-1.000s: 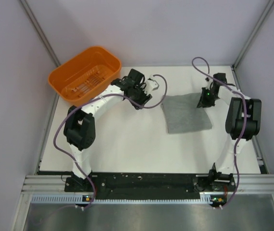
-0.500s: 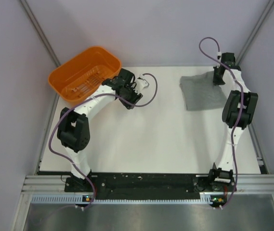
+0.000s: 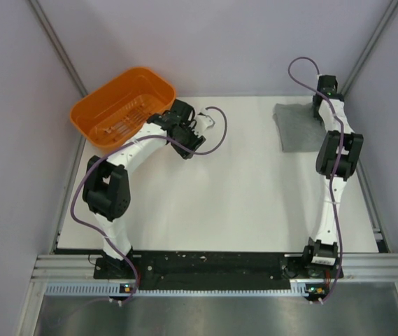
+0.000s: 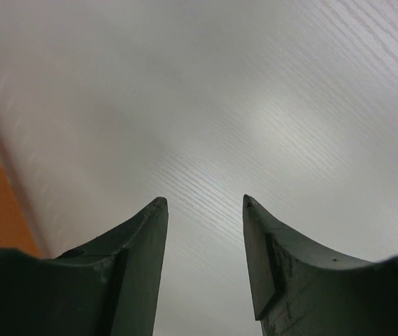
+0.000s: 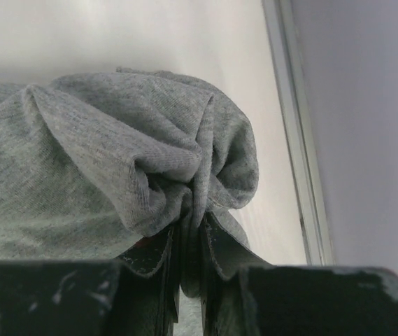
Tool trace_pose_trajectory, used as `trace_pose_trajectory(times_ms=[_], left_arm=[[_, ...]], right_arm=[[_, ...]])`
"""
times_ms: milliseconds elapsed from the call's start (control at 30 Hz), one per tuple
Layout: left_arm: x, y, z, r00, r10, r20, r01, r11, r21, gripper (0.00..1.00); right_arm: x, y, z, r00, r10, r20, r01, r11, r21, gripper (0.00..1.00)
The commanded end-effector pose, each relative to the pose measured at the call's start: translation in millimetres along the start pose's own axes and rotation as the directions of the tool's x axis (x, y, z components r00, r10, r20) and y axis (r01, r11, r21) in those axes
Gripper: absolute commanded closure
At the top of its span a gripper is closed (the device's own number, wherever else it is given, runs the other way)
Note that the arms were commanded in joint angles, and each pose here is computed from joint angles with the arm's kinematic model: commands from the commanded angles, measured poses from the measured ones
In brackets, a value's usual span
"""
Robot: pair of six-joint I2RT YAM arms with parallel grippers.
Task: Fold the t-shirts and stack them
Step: Put the neatly folded tshirt into the corner of the board with the right arm
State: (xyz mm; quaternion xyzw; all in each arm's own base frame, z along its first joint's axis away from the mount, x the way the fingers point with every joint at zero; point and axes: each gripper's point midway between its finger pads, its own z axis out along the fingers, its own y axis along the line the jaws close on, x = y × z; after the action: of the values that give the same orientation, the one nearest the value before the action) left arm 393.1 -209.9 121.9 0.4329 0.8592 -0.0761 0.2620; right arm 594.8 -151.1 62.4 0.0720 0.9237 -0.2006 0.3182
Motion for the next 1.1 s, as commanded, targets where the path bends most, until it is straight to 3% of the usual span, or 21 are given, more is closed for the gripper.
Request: trace_pose_trajectory(times_ms=[0,67,167,267,300,467,567,733,867,900,1000,1067], left_arm=[[-4,4,-8,1.0,0.0,0.028,0.0,1.0,-0.01,0.48],[-2,3,-7,1.0,0.002,0.025,-0.002,1.0,-0.006,0.48],[-2,1,-7,1.0,0.001,0.026,-0.001,1.0,0.003,0.48],[-1,-2,-6,1.0,0.0,0.027,0.0,1.0,0.02,0.48],[-2,-3,-6,1.0,-0.001,0.029,0.0,1.0,0.027,0.48],[0,-6,-2,1.0,-0.004,0.023,0.003,0.999,0.043,0.48],[1,-9,-1,1.0,-0.008,0.021,0.006,0.998,0.061,0.47],[-1,-11,-4,1.0,-0.004,0.025,0.002,0.998,0.07,0.47],[-4,-11,-12,0.999,0.0,0.04,-0.003,0.998,0.069,0.47],[-5,-12,-14,0.999,0.001,0.046,-0.004,0.998,0.069,0.47],[-7,-13,-20,0.998,0.01,0.068,-0.015,0.997,0.071,0.47],[-8,-14,-21,0.997,0.014,0.079,-0.019,0.997,0.07,0.47]], right_arm=[[-42,-24,-11,0.991,0.058,0.122,-0.074,0.99,0.124,1.0],[-43,-30,-12,0.99,0.064,0.129,-0.084,0.984,0.157,0.83],[-46,-36,-17,0.987,0.073,0.141,-0.102,0.973,0.206,0.42],[-49,-43,-26,0.979,0.12,0.167,-0.158,0.958,0.238,0.11],[-56,-47,-35,0.971,0.139,0.196,-0.185,0.952,0.243,0.06],[-73,-55,-72,0.942,0.154,0.297,-0.24,0.929,0.28,0.01],[-85,-53,-105,0.906,0.194,0.375,-0.29,0.932,0.218,0.01],[-101,-34,-165,0.814,0.251,0.524,-0.285,0.958,-0.016,0.01],[-107,-10,-203,0.759,0.314,0.571,-0.191,0.945,-0.267,0.01],[-110,-4,-209,0.753,0.342,0.562,-0.167,0.926,-0.339,0.01],[-120,-7,-214,0.687,0.56,0.462,-0.34,0.81,-0.477,0.02],[-137,14,-219,0.684,0.63,0.369,-0.281,0.694,-0.663,0.16]])
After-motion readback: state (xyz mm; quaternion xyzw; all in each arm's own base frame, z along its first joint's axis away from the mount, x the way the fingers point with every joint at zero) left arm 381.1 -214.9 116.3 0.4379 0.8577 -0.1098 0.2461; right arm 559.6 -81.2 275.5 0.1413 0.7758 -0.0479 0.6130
